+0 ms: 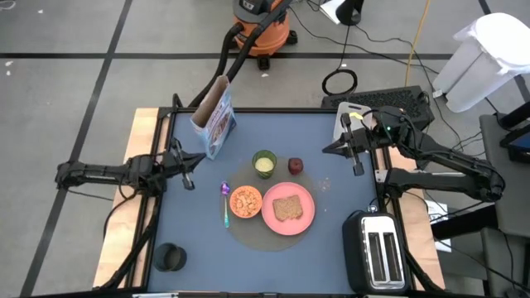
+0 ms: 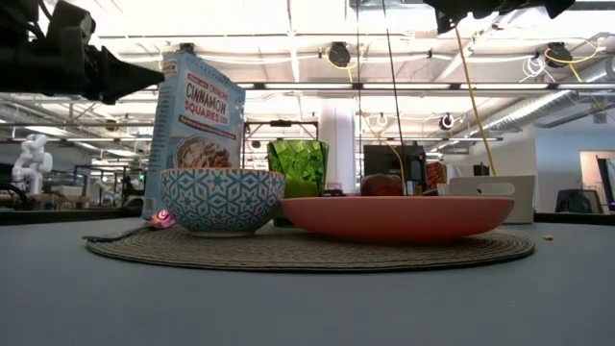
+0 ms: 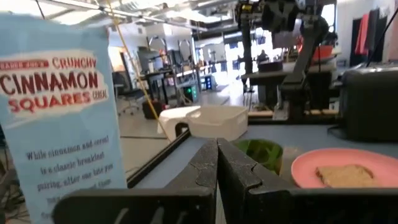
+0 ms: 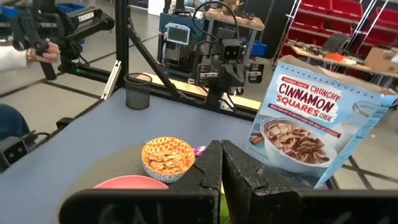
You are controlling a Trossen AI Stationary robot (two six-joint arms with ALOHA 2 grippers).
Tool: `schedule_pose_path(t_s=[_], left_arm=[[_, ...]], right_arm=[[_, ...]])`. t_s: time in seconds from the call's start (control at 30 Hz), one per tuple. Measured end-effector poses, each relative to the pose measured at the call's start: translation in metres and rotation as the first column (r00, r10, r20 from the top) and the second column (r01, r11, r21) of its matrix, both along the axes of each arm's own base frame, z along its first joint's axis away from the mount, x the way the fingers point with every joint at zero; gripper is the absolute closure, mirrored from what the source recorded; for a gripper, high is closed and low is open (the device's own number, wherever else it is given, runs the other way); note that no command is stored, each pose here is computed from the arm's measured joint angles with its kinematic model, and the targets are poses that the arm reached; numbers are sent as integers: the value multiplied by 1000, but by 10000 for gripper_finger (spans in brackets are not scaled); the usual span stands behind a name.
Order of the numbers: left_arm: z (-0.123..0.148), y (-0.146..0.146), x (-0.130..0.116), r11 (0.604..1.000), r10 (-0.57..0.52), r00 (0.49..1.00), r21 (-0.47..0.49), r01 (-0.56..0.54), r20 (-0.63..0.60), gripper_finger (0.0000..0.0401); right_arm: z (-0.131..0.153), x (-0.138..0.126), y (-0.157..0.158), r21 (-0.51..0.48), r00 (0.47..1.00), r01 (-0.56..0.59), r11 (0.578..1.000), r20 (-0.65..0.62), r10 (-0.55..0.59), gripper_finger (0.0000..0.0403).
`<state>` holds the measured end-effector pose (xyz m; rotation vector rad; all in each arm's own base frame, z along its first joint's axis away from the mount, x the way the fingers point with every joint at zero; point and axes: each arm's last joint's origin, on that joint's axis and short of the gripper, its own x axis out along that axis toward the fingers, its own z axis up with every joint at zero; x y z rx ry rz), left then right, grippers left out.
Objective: Arrange a breakfast setting
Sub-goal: Return to Home Position
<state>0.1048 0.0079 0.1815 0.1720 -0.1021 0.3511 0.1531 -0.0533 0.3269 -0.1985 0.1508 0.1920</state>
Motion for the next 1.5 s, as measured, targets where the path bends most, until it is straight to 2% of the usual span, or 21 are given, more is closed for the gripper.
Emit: schedule_pose_path(t_s=[0.27,0.67,0.9,1.03,1.33,1.5], left_arm=[[-6,4,0,999,35,998,1,-35,-60,396],[0,7,-9,998,67,998,0,-67,20,396],[0,7,-11,997,60,997,-54,-57,44,396],[-3,6,-10,994,9,999,-112,-5,34,396],[-3,6,-10,993,11,999,-119,-7,36,396],[-3,6,-10,994,12,999,-108,-9,31,396]], right_arm=[[0,-11,5,51,1000,9,999,-30,-7,403],[3,-44,21,100,1000,19,995,-27,-16,403],[-31,-46,21,141,1000,27,990,-20,-24,403],[-50,-45,21,161,1000,27,987,6,-29,403],[-83,-51,24,233,999,40,972,-15,-38,403],[-97,-53,25,243,998,32,969,37,-42,403]])
